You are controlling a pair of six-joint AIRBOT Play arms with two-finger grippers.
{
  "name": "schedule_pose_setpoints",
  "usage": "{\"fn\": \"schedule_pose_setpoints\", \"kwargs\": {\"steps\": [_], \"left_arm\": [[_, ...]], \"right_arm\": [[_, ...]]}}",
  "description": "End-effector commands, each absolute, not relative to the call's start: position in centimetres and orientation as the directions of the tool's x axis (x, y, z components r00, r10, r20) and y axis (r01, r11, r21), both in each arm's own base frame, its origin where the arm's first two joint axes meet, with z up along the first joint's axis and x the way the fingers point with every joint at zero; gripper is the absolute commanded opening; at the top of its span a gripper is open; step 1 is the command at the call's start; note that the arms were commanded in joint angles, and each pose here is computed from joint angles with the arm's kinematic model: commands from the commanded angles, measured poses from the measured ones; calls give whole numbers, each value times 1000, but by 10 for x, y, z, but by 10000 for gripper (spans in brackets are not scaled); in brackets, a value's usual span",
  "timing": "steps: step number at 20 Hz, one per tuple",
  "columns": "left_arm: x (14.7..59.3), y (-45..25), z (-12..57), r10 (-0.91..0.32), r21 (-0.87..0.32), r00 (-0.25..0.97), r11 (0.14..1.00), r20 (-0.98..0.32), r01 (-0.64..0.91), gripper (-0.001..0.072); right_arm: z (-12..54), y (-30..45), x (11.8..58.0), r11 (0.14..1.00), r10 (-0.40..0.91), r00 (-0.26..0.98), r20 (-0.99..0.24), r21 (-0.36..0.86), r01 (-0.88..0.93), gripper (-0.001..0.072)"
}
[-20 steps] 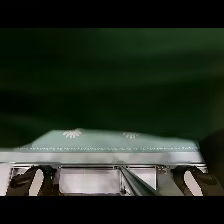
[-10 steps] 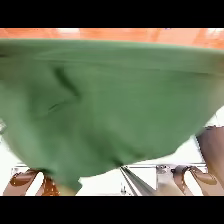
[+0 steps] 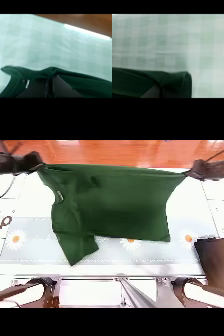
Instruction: Fold the shirts.
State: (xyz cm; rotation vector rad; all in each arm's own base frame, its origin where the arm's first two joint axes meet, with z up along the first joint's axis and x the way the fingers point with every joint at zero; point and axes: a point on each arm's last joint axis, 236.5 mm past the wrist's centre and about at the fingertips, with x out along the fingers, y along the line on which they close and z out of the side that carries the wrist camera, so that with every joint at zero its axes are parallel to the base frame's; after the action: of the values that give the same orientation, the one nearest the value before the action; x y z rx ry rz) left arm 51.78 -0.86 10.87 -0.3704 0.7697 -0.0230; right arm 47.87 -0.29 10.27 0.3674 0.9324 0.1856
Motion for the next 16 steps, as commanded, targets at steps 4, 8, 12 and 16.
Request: {"fn": "schedule_pose_setpoints", "kwargs": {"steps": [4, 8, 12, 16], "left_arm": [[583, -5, 1, -172, -367, 624, 909, -762, -197, 15], [574, -10, -12, -195, -340, 561, 926, -804, -166, 15], [539, -16, -13, -236, -309, 439, 945, -867, -102, 15], [487, -20, -39, -292, -307, 228, 951, -929, -33, 15]], "right_arm": [[-12, 13, 564, 872, 376, 514, -771, 483, 86, 26], [-31, 18, 558, 875, 405, 427, -809, 478, 76, 26], [-26, 20, 522, 901, 419, 300, -857, 433, -19, 26], [-39, 18, 496, 910, 409, 200, -891, 414, -16, 26]]}}
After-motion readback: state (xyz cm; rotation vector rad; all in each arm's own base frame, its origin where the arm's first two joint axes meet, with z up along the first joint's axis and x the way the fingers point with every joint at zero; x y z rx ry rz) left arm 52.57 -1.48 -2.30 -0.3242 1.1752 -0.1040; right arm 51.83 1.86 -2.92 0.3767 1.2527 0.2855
